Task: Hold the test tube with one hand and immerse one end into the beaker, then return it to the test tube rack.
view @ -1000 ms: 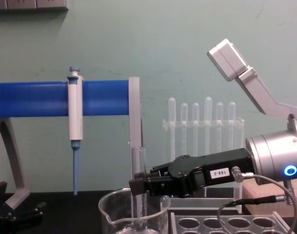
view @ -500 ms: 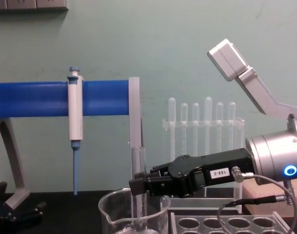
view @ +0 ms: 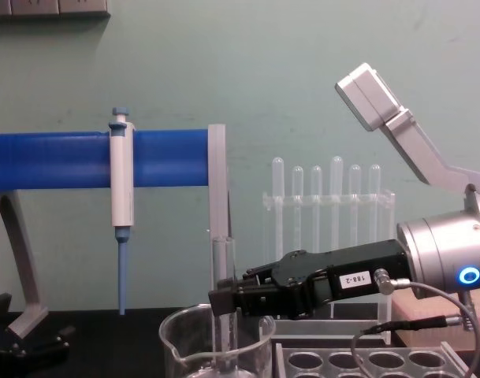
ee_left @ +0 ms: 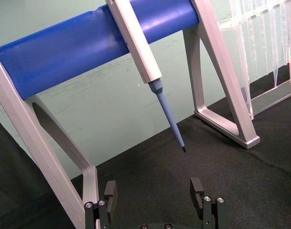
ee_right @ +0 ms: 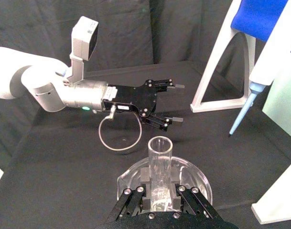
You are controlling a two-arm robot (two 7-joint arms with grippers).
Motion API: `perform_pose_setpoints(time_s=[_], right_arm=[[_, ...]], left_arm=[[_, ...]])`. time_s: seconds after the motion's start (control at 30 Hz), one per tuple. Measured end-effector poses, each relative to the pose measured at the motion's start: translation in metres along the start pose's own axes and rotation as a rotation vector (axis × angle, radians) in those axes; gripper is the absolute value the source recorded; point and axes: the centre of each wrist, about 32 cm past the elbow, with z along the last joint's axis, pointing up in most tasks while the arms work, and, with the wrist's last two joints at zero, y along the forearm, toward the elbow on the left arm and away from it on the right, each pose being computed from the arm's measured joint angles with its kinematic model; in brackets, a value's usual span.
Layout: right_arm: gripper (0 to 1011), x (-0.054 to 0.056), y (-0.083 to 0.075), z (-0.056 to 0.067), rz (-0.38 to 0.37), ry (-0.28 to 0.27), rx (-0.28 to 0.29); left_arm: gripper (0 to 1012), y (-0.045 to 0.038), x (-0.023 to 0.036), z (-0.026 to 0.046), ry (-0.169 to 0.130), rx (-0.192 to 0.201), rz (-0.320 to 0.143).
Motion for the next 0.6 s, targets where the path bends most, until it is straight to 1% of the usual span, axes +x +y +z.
perform_pose_setpoints(time_s=[0.6], right_arm=[[224,0.0000,0.0000,0.0000,0.000,0.000,0.000]], left_arm=[[1000,0.0000,0.0000,0.0000,0.000,0.000,0.000]])
